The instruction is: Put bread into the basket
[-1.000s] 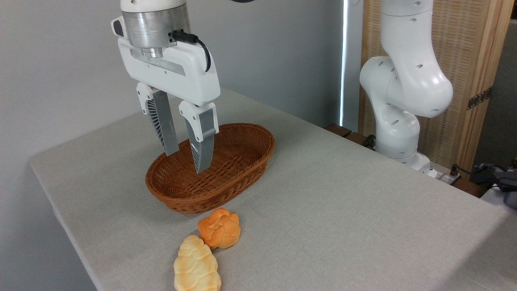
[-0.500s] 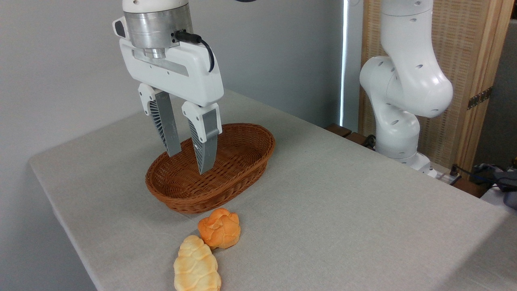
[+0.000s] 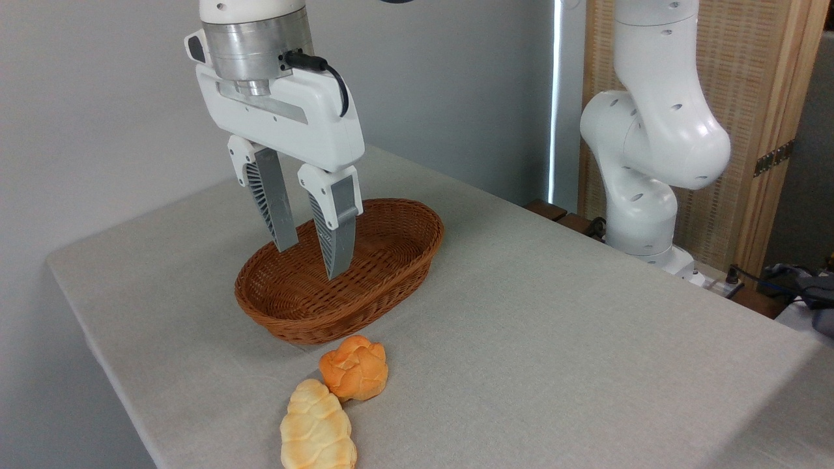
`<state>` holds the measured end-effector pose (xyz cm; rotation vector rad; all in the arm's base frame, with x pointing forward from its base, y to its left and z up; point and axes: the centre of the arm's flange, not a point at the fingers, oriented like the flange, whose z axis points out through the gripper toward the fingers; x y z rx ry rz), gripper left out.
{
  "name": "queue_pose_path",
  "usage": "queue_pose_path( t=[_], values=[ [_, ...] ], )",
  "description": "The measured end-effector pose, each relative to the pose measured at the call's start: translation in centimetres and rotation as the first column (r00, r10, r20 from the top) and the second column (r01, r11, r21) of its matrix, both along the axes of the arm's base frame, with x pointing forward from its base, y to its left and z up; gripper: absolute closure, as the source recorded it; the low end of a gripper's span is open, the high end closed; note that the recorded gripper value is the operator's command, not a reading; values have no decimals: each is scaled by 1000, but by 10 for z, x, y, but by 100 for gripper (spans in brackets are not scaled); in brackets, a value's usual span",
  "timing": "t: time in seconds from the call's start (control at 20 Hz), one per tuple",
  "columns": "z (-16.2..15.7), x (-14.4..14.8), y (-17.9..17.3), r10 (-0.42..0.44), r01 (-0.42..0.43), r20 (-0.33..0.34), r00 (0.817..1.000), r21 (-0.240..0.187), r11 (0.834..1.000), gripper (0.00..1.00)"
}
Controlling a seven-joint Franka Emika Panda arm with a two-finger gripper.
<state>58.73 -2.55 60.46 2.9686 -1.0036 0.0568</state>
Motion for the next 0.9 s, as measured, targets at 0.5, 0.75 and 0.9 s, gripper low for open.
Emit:
queue_pose_path(
  t=[0.5,0.75,0.9],
  values=[
    [1,0,8,34,-34,0,999,0,999,0],
    [5,-2,35,120,-120,7,993,0,993,0],
    [5,-3,45,179,-179,16,984,-3,984,0]
  ],
)
